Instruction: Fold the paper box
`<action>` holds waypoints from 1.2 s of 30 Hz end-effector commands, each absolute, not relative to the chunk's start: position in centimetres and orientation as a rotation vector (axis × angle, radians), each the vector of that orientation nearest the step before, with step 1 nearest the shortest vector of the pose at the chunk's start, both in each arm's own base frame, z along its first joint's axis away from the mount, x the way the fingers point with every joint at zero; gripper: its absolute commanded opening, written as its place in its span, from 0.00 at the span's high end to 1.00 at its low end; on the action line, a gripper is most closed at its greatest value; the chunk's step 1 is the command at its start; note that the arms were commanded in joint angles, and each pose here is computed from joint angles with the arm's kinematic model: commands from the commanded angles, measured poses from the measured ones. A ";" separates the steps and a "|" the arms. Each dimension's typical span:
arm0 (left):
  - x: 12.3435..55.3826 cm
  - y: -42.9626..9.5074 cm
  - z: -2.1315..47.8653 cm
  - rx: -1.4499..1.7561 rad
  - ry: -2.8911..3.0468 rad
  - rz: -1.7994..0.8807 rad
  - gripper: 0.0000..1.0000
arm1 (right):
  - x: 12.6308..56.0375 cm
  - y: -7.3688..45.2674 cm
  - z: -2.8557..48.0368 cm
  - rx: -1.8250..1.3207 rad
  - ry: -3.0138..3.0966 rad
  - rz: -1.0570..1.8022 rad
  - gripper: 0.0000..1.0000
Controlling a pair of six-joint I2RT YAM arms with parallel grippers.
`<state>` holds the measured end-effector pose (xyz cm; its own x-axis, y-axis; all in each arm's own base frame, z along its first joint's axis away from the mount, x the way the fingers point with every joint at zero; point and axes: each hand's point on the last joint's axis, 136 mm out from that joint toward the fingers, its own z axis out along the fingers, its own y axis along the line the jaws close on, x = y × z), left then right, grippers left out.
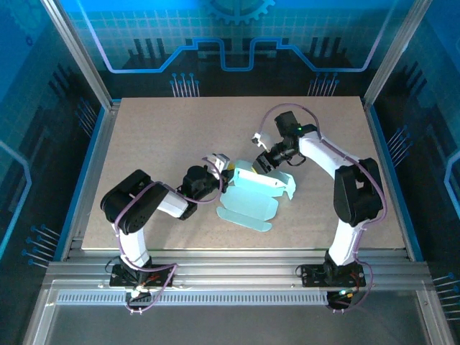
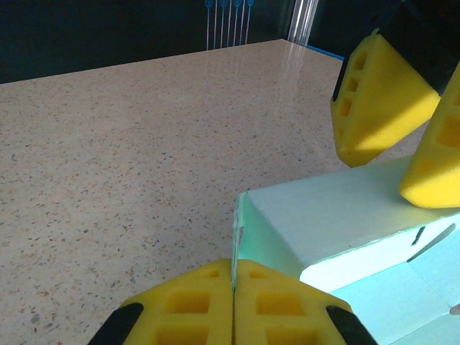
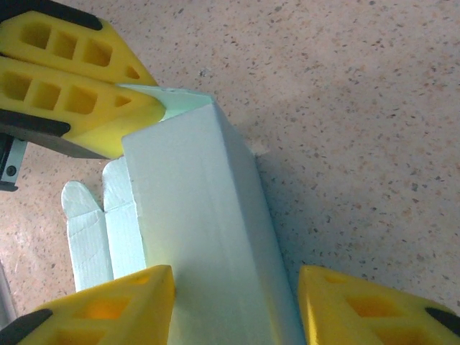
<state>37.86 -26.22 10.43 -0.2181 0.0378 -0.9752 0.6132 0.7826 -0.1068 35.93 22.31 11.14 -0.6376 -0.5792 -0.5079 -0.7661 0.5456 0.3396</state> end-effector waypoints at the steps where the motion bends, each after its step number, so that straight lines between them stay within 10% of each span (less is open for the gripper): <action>1: 38.2 -26.2 13.4 0.494 1.638 -0.564 1.00 | 34.3 22.0 9.9 -1.159 2.518 0.869 0.50; 22: 38.0 -26.9 13.1 0.617 1.563 -0.503 0.90 | 34.9 21.2 9.3 -1.031 2.575 0.986 0.57; 36: 37.3 -26.7 13.0 0.646 1.535 -0.501 0.54 | 35.5 20.5 9.1 -1.003 2.585 0.900 0.61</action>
<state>37.84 -26.60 12.26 -0.0570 0.1138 -0.9919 0.6511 0.7573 0.0495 35.70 21.98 10.61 -0.7070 -0.5318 -0.4661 -0.7071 0.5214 0.4777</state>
